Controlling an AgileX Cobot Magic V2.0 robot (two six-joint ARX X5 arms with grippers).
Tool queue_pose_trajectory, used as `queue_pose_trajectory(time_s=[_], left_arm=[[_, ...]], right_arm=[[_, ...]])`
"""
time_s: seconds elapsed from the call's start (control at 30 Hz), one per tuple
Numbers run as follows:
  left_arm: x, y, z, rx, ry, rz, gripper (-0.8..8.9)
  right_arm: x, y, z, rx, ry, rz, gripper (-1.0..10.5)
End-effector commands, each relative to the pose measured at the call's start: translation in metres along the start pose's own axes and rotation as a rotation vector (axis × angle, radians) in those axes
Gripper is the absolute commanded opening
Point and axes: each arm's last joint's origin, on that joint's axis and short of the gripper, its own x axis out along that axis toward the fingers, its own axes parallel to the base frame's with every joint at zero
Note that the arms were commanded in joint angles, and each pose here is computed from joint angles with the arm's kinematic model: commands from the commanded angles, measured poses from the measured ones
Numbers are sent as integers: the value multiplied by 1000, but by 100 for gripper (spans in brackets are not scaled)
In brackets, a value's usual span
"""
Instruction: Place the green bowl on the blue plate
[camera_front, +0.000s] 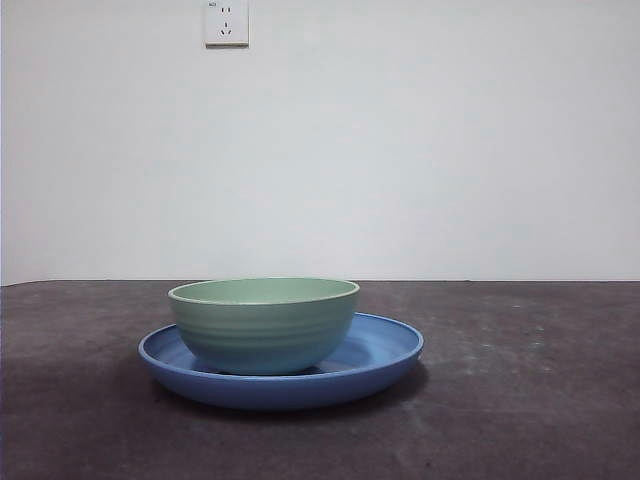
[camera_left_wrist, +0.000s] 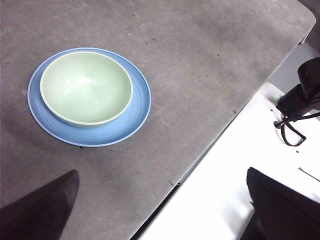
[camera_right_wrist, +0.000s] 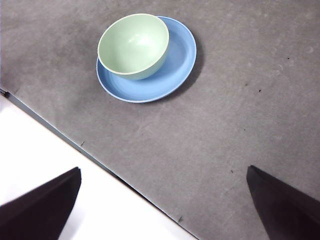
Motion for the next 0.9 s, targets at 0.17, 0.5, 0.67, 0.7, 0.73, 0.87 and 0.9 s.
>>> queue_pose_trajectory(time_s=[0.17, 0.5, 0.67, 0.7, 0.73, 0.87, 0.9], left_arm=[[-2, -1, 4, 10, -18, -9, 59], [-2, -1, 3, 9, -15, -9, 59], [0, 1, 3, -2, -12, 13, 59], [1, 3, 3, -13, -13, 20, 59], [2, 6, 3, -29, -16, 38, 59], [7, 21, -1, -69, -121, 139, 57], [10, 26, -3, -67, -175, 170, 57]], right_arm=[[-2, 2, 4, 6, -22, 11, 41], [-2, 2, 4, 5, -23, 10, 41], [-2, 2, 4, 5, -23, 10, 41], [-2, 2, 4, 5, -23, 10, 41], [-2, 2, 4, 5, -24, 10, 41], [-3, 2, 4, 5, -24, 10, 41], [-3, 2, 4, 5, -24, 10, 41]])
